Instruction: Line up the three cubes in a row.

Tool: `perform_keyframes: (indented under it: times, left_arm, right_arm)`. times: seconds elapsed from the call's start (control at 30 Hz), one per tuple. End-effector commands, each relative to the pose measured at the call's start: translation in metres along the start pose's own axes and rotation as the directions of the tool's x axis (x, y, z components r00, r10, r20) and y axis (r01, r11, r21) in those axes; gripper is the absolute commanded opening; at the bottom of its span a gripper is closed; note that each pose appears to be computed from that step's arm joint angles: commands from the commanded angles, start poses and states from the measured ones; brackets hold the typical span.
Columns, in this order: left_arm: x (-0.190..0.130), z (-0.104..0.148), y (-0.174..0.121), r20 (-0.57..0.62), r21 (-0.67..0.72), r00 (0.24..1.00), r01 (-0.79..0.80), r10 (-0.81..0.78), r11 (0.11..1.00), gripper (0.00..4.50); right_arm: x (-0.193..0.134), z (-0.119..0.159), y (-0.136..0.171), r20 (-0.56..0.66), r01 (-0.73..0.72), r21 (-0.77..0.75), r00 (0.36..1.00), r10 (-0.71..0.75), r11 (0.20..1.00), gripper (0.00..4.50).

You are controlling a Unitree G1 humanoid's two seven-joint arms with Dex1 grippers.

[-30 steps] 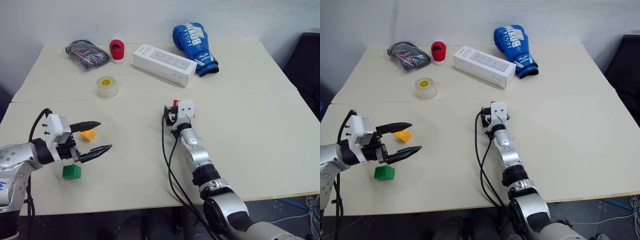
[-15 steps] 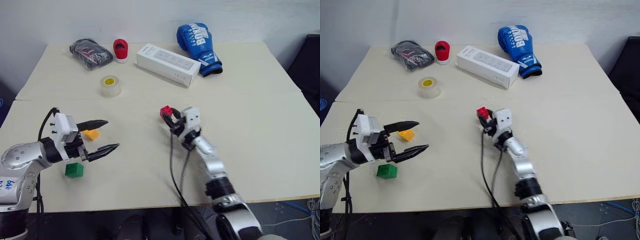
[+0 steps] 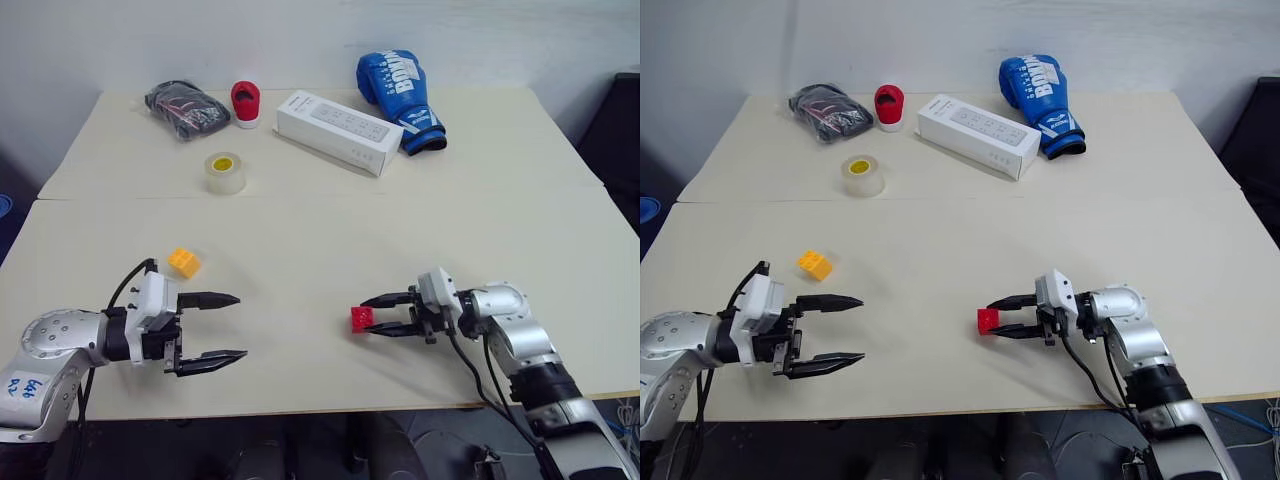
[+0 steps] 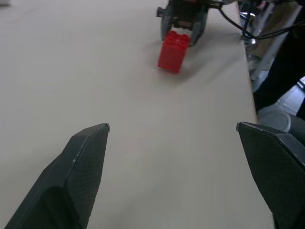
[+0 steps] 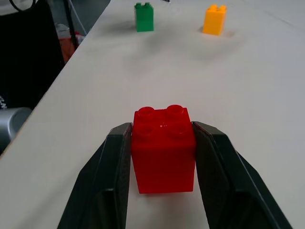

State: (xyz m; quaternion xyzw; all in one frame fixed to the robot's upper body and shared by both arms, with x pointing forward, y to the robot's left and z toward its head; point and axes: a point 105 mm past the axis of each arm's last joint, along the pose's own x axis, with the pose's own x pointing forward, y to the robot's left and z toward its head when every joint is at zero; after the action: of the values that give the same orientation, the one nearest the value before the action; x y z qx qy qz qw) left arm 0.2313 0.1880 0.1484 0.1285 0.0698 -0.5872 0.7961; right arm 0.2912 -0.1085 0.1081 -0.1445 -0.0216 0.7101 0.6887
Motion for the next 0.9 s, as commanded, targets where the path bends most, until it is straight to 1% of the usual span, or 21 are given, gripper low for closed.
perform_keyframes:
  times: [0.03, 0.2, 0.27, 0.37, 0.43, 0.47, 0.57, 0.67, 0.7, 0.77, 0.83, 0.9]
  left_arm:
    - [-0.005, 0.011, 0.009, 0.010, 0.064, 1.000, -0.027, 0.027, 0.998, 4.50]
    - [-0.008, 0.013, 0.009, 0.004, 0.068, 0.999, -0.043, 0.043, 0.997, 4.50]
    - [-0.011, 0.014, 0.009, 0.003, 0.068, 0.998, -0.065, 0.065, 0.996, 4.50]
    - [-0.021, 0.018, 0.016, 0.020, 0.055, 0.991, -0.130, 0.129, 0.990, 4.50]
    - [-0.032, 0.022, 0.021, 0.028, 0.050, 0.983, -0.183, 0.182, 0.982, 4.50]
    - [-0.040, 0.027, 0.025, 0.043, 0.030, 0.972, -0.231, 0.229, 0.973, 4.50]
    - [-0.059, 0.031, 0.030, 0.061, -0.012, 0.946, -0.320, 0.320, 0.947, 4.50]
    - [-0.090, 0.020, 0.026, -0.005, -0.036, 0.915, -0.404, 0.404, 0.914, 4.50]
    - [-0.104, 0.015, 0.025, -0.027, -0.042, 0.896, -0.445, 0.444, 0.895, 4.50]
    - [-0.136, -0.001, 0.021, -0.093, -0.079, 0.842, -0.539, 0.532, 0.839, 4.50]
    - [-0.175, -0.020, 0.011, -0.179, -0.110, 0.773, -0.630, 0.608, 0.769, 4.50]
    - [-0.202, -0.032, 0.003, -0.241, -0.120, 0.721, -0.686, 0.650, 0.717, 4.50]
  right_arm:
    - [0.004, 0.001, -0.006, 0.004, -0.052, -0.026, 0.999, 0.052, 0.998, 1.44]
    - [0.001, -0.004, -0.010, -0.001, -0.086, -0.012, 0.996, 0.086, 0.996, 1.44]
    - [0.004, 0.000, -0.013, 0.024, -0.087, -0.014, 0.996, 0.087, 0.996, 1.44]
    - [0.007, 0.002, -0.016, 0.047, -0.088, 0.021, 0.995, 0.087, 0.996, 1.44]
    - [0.008, 0.007, -0.018, 0.073, -0.083, 0.009, 0.994, 0.082, 0.997, 2.18]
    - [0.007, 0.012, -0.018, 0.083, -0.079, -0.014, 0.993, 0.080, 0.997, 2.43]
    - [0.001, 0.021, -0.017, 0.086, -0.077, -0.059, 0.993, 0.082, 0.995, 3.43]
    - [-0.013, 0.032, -0.016, 0.090, -0.033, -0.100, 0.995, 0.042, 0.994, 4.38]
    - [-0.019, 0.035, -0.014, 0.091, -0.013, -0.116, 0.996, 0.023, 0.993, 4.48]
    - [-0.029, 0.039, -0.010, 0.098, 0.046, -0.152, 0.995, -0.031, 0.987, 4.48]
    - [-0.034, 0.047, -0.002, 0.164, 0.114, -0.208, 0.983, -0.080, 0.971, 4.48]
    - [-0.038, 0.051, 0.007, 0.209, 0.150, -0.228, 0.972, -0.103, 0.962, 4.48]
